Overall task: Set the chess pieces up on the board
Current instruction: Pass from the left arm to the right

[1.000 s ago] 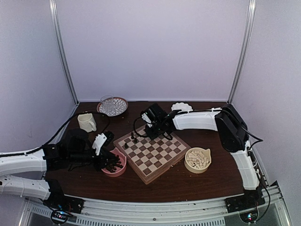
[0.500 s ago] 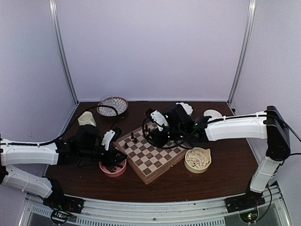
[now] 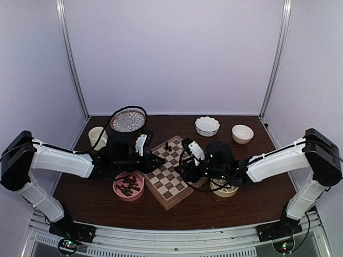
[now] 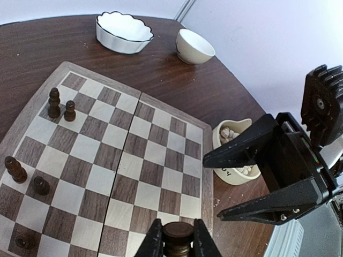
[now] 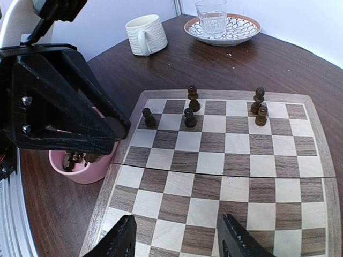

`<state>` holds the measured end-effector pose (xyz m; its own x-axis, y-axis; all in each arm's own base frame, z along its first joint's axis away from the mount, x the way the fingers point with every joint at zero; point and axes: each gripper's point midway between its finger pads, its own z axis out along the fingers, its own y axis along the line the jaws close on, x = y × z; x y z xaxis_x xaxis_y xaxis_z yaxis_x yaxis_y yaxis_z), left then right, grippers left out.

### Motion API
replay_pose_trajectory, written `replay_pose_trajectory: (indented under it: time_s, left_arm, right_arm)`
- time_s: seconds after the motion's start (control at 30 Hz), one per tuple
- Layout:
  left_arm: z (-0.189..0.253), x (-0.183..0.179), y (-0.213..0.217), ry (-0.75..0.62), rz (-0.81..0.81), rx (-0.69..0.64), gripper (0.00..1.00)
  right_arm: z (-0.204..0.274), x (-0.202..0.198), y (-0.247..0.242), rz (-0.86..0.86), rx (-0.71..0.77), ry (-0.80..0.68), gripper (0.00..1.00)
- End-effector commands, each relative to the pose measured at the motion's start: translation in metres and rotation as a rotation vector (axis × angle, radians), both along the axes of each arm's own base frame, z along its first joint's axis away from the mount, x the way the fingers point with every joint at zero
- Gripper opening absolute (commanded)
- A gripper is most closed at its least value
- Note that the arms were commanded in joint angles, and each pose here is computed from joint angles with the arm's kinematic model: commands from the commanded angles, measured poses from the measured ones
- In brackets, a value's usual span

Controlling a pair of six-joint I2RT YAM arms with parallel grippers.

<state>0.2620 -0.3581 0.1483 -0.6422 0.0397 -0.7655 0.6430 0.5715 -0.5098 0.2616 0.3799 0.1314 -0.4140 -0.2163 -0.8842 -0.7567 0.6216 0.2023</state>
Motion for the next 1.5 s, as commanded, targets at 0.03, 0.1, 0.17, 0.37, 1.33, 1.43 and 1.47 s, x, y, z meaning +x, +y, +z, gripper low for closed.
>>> replay_pose_trajectory:
  time_s: [0.03, 0.1, 0.17, 0.37, 1.33, 1.43, 1.47]
  left_arm:
    - [0.018, 0.000, 0.003, -0.114, 0.025, -0.101, 0.07]
    - [0.020, -0.006, 0.005, -0.122, 0.012, -0.117, 0.07]
    - [0.023, -0.011, 0.005, -0.140, 0.009, -0.117, 0.07]
    - [0.025, -0.022, -0.005, -0.184, -0.015, -0.091, 0.07]
    - [0.018, -0.034, -0.022, -0.107, -0.072, -0.194, 0.08]
    - [0.016, -0.035, -0.022, -0.103, -0.078, -0.184, 0.18]
    - [0.016, -0.036, -0.022, -0.105, -0.082, -0.177, 0.23]
  right_arm:
    - [0.017, -0.013, 0.031, 0.107, 0.179, -0.030, 0.57]
    - [0.017, -0.022, 0.041, 0.144, 0.180, -0.044, 0.58]
    - [0.016, -0.028, 0.049, 0.164, 0.170, -0.059, 0.59]
    - [0.023, -0.042, 0.060, 0.213, 0.201, -0.049, 0.59]
    - [0.023, -0.029, 0.050, 0.099, 0.188, -0.013, 0.09]
    - [0.019, -0.023, 0.045, 0.066, 0.167, -0.014, 0.04]
    - [0.019, -0.022, 0.044, 0.062, 0.162, -0.012, 0.02]
